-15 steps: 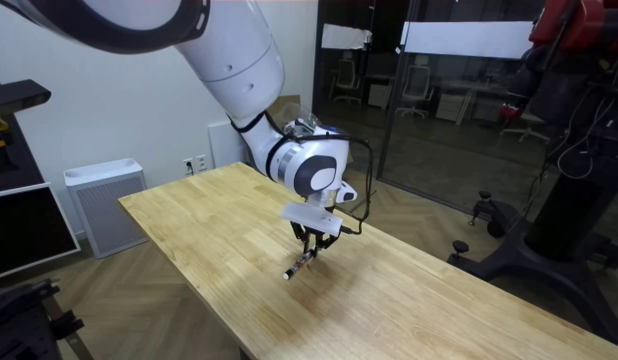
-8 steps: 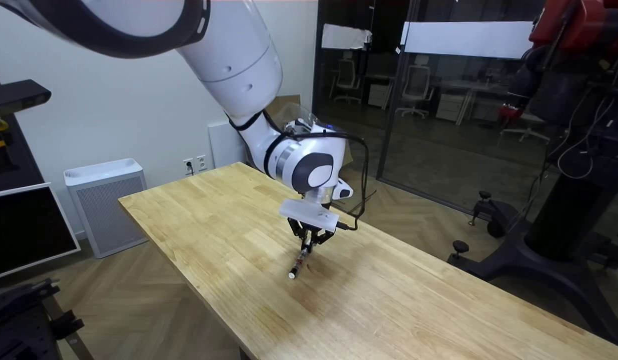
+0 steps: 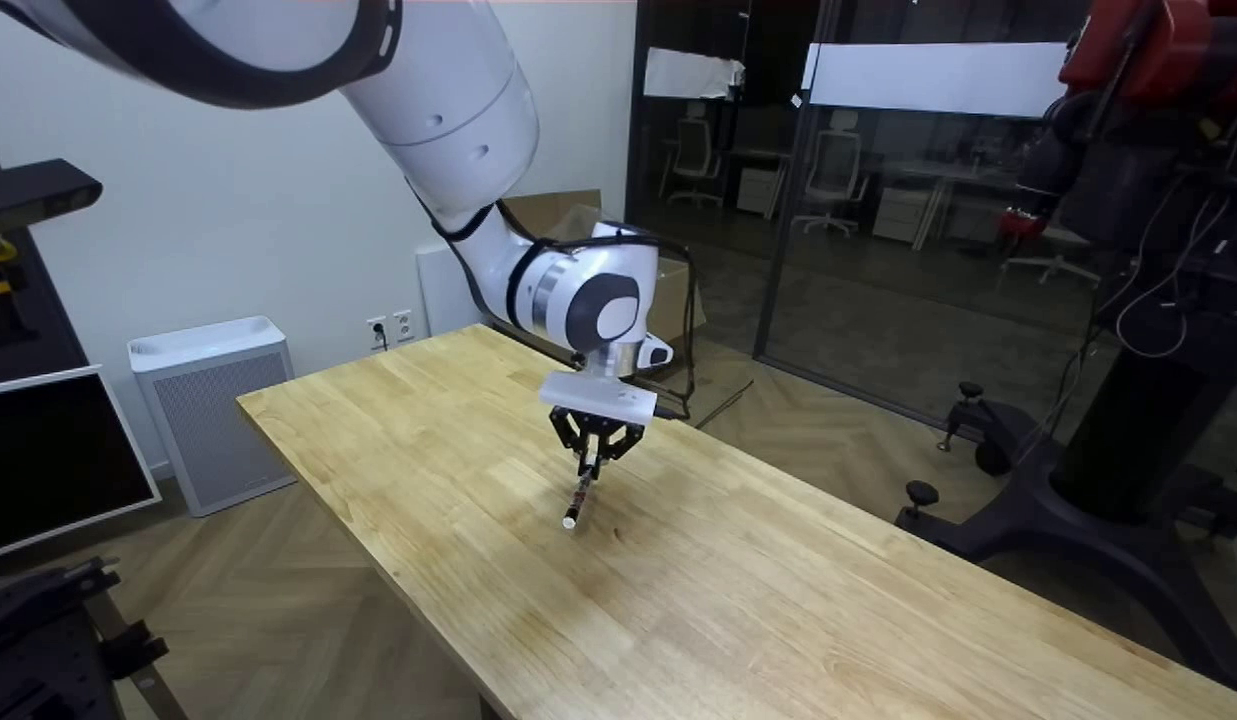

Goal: Move the pen slightly to the left

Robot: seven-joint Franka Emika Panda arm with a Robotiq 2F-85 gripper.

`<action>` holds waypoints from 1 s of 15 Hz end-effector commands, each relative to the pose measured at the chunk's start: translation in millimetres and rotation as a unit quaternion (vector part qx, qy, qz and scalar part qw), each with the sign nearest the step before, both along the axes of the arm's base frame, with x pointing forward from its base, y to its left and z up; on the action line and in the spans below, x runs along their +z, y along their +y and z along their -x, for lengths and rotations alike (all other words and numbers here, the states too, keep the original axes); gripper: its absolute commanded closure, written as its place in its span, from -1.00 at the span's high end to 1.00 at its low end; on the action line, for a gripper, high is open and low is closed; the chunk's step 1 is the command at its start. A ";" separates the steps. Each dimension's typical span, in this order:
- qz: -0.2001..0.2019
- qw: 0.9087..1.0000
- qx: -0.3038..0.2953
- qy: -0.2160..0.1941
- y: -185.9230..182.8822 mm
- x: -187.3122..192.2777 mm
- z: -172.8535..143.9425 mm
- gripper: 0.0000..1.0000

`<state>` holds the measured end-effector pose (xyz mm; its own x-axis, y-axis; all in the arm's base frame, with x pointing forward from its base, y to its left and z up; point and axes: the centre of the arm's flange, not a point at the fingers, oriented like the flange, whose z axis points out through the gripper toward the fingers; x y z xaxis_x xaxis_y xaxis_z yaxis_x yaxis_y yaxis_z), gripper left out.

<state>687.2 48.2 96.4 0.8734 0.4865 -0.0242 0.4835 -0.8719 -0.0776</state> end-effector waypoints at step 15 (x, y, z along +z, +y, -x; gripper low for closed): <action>0.000 1.000 -0.014 -0.022 33.7 -3.8 -29.6 -0.91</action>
